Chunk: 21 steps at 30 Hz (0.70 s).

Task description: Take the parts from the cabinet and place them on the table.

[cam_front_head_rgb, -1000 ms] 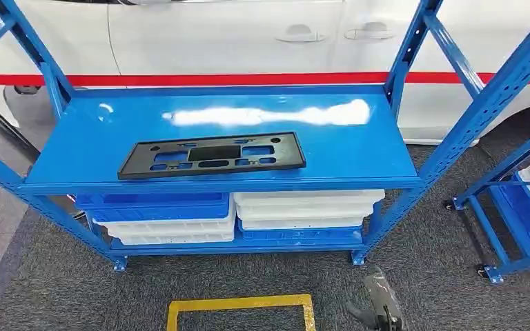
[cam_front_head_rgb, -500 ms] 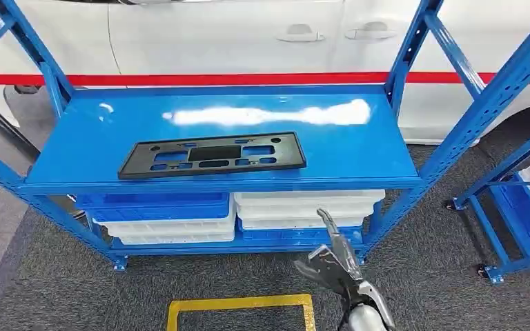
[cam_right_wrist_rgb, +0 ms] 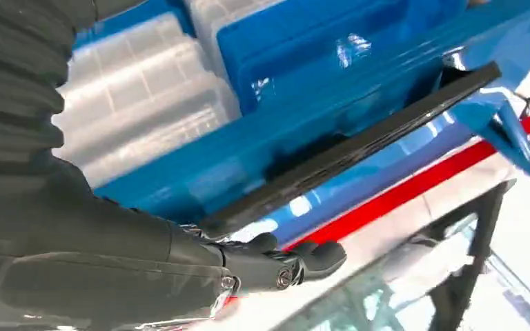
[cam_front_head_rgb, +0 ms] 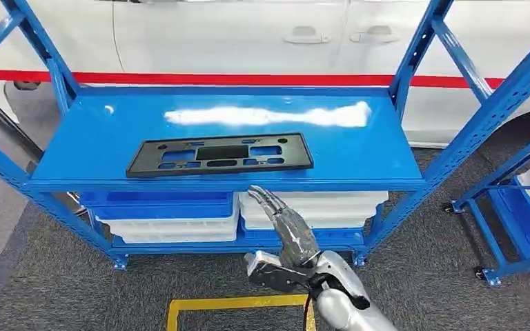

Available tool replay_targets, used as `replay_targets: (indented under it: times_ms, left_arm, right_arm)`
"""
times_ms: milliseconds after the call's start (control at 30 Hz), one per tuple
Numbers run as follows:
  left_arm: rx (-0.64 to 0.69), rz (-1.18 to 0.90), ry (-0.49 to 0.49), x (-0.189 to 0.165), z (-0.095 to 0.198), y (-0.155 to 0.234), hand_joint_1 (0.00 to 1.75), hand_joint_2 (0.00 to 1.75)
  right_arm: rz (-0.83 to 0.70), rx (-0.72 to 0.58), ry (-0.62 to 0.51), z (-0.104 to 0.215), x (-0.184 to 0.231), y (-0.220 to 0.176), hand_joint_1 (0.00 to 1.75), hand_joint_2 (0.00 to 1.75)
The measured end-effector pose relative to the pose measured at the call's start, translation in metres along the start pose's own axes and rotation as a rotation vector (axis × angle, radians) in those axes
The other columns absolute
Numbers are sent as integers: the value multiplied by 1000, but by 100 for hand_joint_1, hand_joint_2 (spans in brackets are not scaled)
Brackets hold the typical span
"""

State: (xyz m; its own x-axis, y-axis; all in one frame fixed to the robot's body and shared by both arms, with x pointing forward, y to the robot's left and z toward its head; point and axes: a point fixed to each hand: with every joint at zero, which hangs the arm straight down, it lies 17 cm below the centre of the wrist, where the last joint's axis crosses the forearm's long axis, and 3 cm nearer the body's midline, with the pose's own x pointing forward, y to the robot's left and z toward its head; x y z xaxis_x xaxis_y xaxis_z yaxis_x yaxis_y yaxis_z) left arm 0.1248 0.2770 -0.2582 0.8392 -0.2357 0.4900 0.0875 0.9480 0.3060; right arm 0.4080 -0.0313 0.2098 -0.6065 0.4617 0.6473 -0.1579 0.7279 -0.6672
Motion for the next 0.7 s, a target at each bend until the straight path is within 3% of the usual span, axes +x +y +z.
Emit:
replay_targets:
  times_ms: [367,700]
  left_arm:
    - [-23,3,11,-2,1,-6,0,0]
    - [-62,4,-7,4,1,-11,0,0]
  right_arm:
    - [362,-100,-147,-9,31,-12,0,175]
    - [820,-79,-271,25,-15,-26,0,175]
